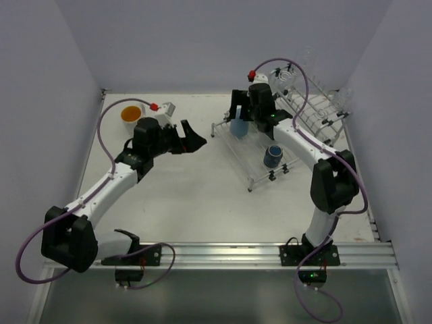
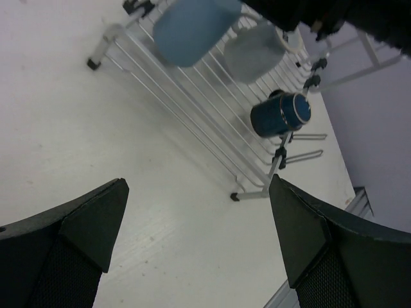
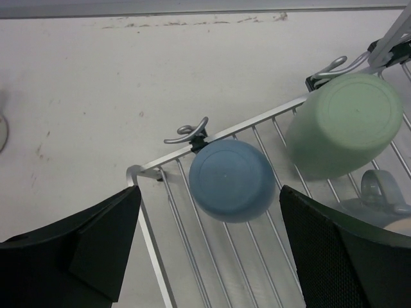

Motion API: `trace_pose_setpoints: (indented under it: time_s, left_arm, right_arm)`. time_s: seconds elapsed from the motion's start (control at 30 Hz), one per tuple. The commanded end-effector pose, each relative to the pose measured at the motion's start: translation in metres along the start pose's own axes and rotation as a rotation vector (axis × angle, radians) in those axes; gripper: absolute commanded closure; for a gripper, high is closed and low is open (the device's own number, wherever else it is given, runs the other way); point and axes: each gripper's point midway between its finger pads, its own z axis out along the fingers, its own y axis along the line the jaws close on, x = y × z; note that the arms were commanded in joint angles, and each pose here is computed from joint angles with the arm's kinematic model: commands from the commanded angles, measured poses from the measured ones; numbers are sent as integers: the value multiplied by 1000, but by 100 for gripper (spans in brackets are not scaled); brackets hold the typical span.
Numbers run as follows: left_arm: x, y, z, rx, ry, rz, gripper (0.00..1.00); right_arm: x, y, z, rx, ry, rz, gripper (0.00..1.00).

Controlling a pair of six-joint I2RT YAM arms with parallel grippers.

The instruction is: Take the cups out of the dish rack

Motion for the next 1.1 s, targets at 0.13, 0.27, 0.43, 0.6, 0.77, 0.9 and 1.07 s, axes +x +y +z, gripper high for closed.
trace_pose_setpoints:
  time_s: [0.13,0.27,0.43,0.6,0.77,0.9,1.07]
  left_arm:
    - [44,-35,-8,173,2,1,0]
    - [56,-30,-7,190,-1,-20,0]
    - [60,-26,-3,188,1,-18,0]
    - [63,-29,1,209,16,-22,3]
    - [54,-33,0,215,-8,-7,7]
    - [42,-42,3,242,-33,-21,11]
    - [20,-66,7,357,-103,-72,14]
  right_arm:
    - [-4,-3,18,58,3,9,11]
    - [9,-2,29,56,39,15,16]
    - [15,-4,40,66,61,1,16]
    - [10,-5,46,84,50,-12,24]
    - [1,-9,34,99,1,-7,60]
    - [-29,-8,-5,80,-105,8,69]
    - [-43,2,-57,-30,-187,49,70]
